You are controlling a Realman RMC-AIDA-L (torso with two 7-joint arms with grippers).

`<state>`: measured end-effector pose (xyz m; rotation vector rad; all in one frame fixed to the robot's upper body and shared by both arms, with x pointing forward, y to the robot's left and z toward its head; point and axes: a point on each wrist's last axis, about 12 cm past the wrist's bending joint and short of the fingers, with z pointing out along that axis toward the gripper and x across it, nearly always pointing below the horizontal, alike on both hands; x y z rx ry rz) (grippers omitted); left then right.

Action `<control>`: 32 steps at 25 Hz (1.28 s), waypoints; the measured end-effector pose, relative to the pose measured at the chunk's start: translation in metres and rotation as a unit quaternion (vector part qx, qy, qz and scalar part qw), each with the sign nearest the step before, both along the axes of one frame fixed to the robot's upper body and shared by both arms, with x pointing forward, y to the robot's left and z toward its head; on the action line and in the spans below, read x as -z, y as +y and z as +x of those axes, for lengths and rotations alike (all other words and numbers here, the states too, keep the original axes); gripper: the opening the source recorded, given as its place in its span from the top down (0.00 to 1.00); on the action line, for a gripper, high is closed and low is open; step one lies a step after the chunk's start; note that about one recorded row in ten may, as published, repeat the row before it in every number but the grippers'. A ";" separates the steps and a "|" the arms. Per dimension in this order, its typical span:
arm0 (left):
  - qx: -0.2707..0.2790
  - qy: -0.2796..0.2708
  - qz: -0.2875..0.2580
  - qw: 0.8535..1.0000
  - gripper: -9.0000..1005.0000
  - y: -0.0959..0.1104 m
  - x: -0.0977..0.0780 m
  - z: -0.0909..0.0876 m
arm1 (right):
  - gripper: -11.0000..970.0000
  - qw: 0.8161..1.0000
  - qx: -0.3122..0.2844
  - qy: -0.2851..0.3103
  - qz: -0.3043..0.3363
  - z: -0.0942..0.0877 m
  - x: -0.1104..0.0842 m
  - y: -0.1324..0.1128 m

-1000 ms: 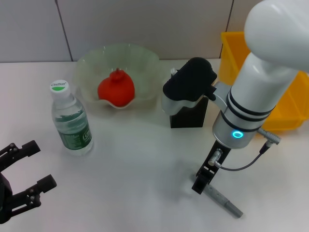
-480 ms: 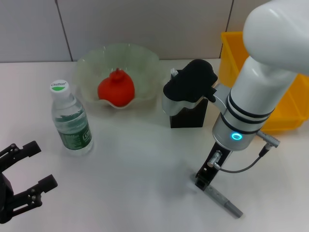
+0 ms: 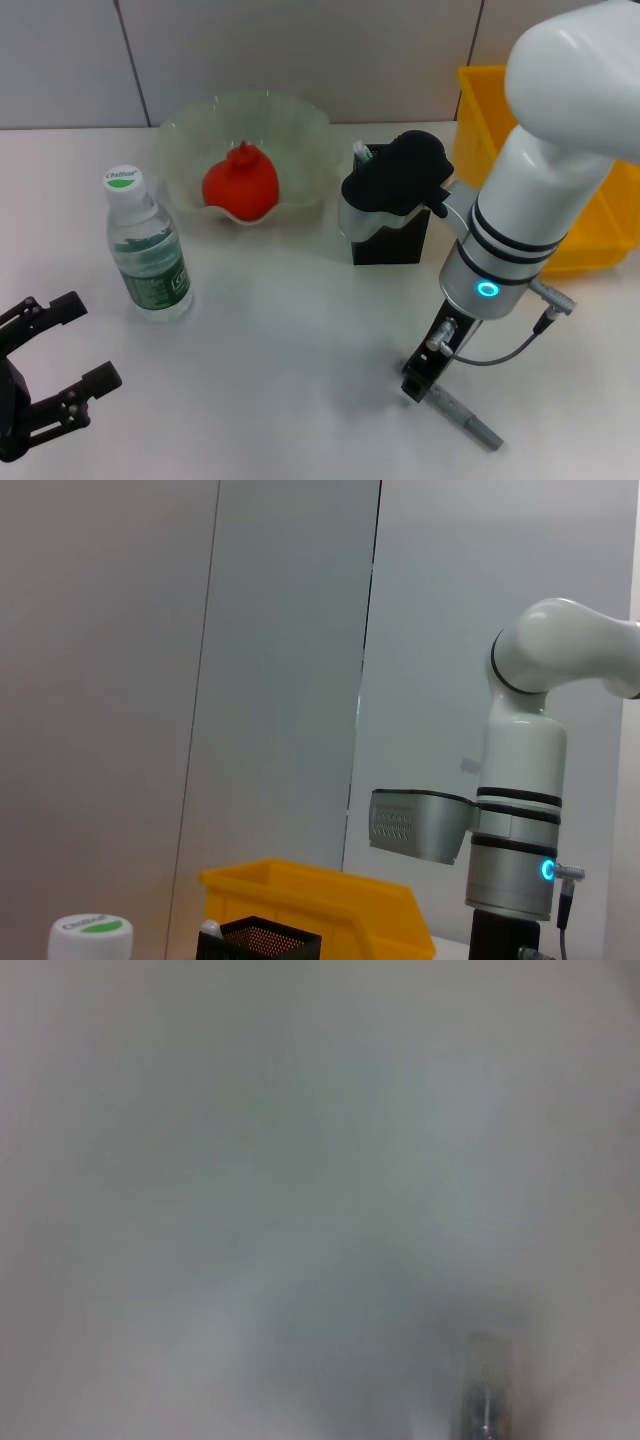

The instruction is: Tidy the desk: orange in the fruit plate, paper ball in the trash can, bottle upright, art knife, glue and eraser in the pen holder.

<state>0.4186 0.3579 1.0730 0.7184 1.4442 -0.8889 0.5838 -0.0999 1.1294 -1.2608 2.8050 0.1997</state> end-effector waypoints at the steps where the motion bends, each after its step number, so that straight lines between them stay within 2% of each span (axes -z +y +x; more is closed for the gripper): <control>1: 0.000 0.000 0.000 1.000 0.15 0.000 0.000 0.000 | 0.62 1.000 0.000 0.000 0.000 0.000 0.001 0.000; 9: 0.001 0.000 0.001 1.000 0.15 0.000 0.000 0.001 | 0.63 1.000 0.001 -0.002 0.000 0.001 0.001 0.001; 13: 0.001 0.000 0.000 1.000 0.15 0.000 0.000 0.001 | 0.78 1.000 -0.001 0.003 -0.008 0.000 0.003 0.000; 19: 0.003 -0.001 -0.005 1.000 0.15 -0.001 -0.001 0.001 | 0.86 1.000 0.003 0.010 -0.016 0.000 0.006 -0.002; 23: 0.004 -0.002 -0.004 1.000 0.15 -0.003 0.000 0.002 | 0.86 1.000 0.002 0.005 -0.006 0.000 0.003 -0.001; 26: 0.003 -0.002 -0.004 1.000 0.15 -0.004 0.000 0.002 | 0.86 1.000 -0.002 -0.003 0.011 -0.001 -0.007 0.001; 29: 0.002 -0.002 -0.004 1.000 0.15 -0.004 0.000 0.002 | 0.86 0.999 -0.004 -0.025 0.046 0.000 -0.032 -0.002; 30: 0.001 -0.002 -0.004 1.000 0.15 -0.003 0.001 0.001 | 0.86 0.999 -0.004 -0.025 0.046 0.000 -0.032 -0.002; 31: 0.001 -0.002 -0.004 1.000 0.15 -0.003 0.001 0.001 | 0.86 0.998 -0.004 -0.034 0.057 0.001 -0.039 -0.004; 32: 0.000 -0.001 -0.005 1.000 0.15 -0.004 0.001 0.001 | 0.86 0.995 -0.002 -0.063 0.084 0.005 -0.055 -0.010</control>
